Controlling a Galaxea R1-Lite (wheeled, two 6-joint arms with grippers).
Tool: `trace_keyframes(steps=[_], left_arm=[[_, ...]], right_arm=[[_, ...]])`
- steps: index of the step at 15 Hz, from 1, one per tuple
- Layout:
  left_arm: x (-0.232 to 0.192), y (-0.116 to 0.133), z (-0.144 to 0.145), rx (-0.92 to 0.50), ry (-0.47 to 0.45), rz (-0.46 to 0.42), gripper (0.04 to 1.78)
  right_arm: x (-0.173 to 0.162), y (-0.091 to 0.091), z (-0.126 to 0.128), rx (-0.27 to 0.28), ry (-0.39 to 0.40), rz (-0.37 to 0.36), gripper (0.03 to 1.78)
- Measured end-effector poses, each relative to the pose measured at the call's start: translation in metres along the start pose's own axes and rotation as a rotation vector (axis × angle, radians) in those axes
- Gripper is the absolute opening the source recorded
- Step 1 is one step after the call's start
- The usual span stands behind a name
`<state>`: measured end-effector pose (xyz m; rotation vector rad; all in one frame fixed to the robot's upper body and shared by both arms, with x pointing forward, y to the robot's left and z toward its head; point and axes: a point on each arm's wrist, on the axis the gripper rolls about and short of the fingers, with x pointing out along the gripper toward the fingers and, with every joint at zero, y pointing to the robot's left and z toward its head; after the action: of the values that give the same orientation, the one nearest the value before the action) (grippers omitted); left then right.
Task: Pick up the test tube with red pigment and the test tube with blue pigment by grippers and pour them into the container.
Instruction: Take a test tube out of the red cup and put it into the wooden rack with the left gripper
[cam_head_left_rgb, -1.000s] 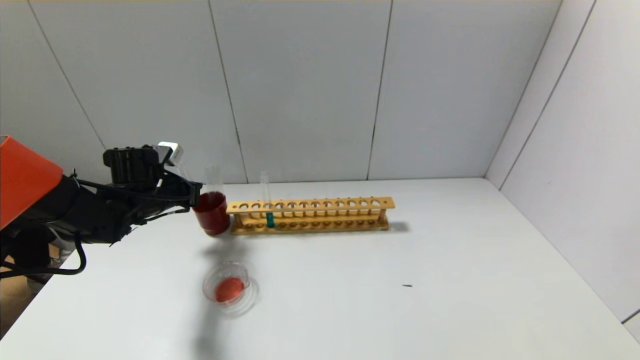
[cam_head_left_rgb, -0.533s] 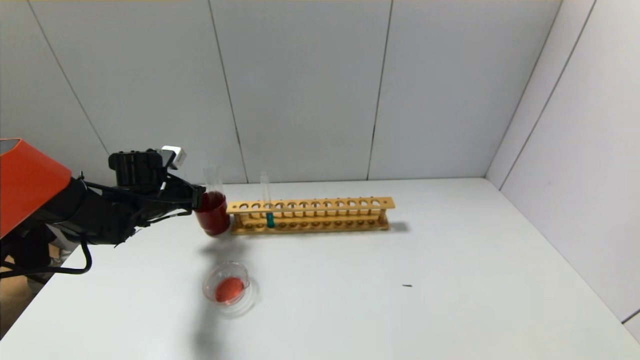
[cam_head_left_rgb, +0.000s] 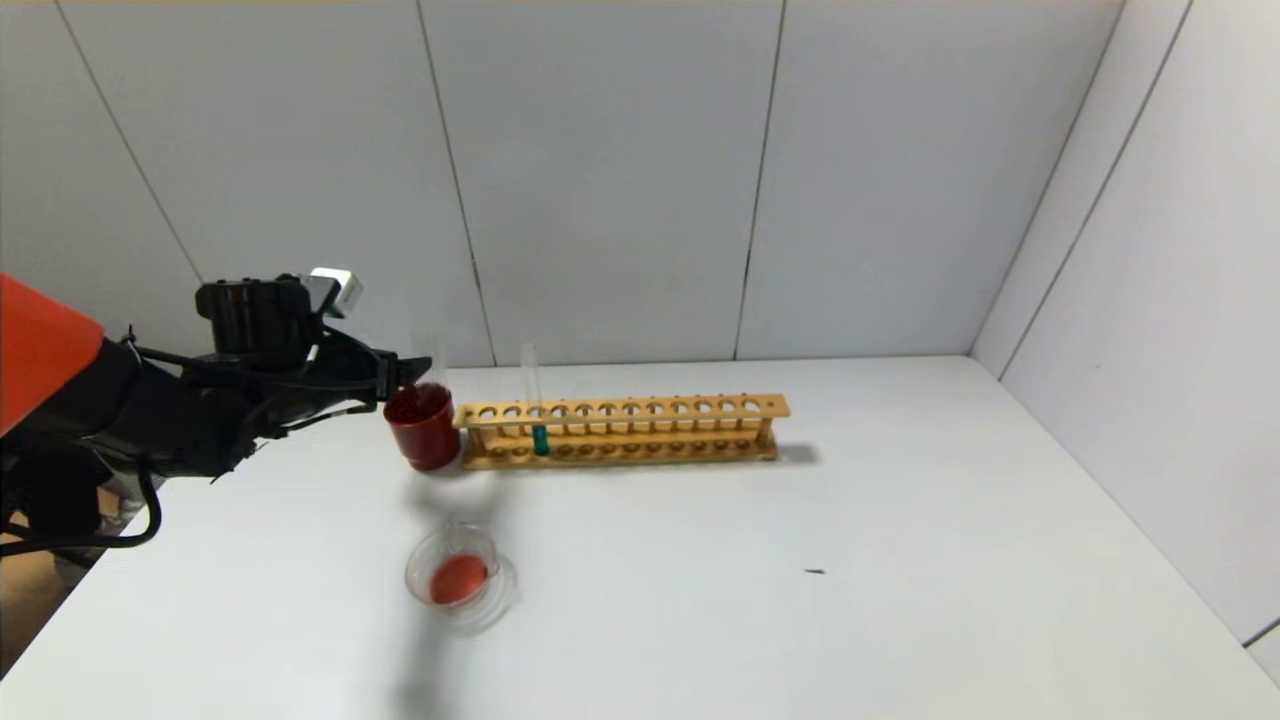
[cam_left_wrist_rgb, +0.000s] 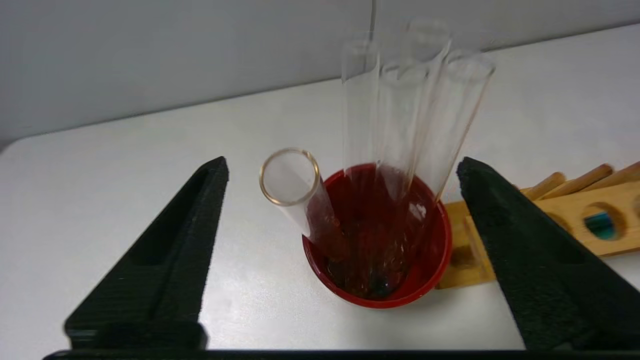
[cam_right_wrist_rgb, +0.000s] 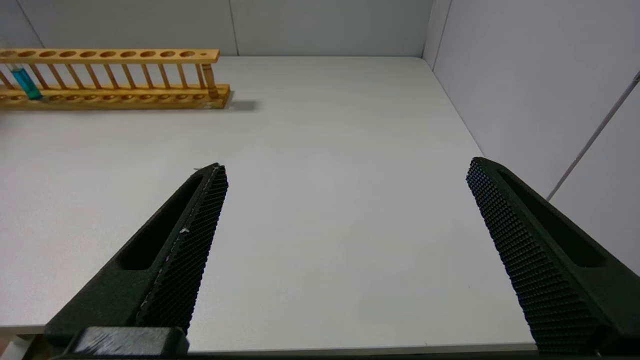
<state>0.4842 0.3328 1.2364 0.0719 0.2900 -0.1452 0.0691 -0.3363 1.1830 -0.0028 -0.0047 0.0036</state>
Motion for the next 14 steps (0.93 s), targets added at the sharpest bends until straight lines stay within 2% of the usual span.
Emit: trace_keyframes(steps=[2, 4, 6, 9, 14], left_arm=[[-0.011, -0.003, 0.015, 0.007, -0.025, -0.004, 1.74], [-0.025, -0.009, 0.030, 0.014, -0.056, -0.016, 1.75], [-0.039, -0.029, 0.041, 0.026, -0.064, -0.066, 1.75], [-0.055, -0.060, 0.043, 0.040, -0.048, -0.149, 1.75], [-0.059, -0.098, 0.029, 0.044, -0.005, -0.252, 1.75]], right_arm=[[0.000, 0.000, 0.000, 0.000, 0.000, 0.000, 1.75], [0.000, 0.000, 0.000, 0.000, 0.000, 0.000, 1.75], [0.000, 0.000, 0.000, 0.000, 0.000, 0.000, 1.75], [0.000, 0.000, 0.000, 0.000, 0.000, 0.000, 1.75], [0.000, 0.000, 0.000, 0.000, 0.000, 0.000, 1.75]])
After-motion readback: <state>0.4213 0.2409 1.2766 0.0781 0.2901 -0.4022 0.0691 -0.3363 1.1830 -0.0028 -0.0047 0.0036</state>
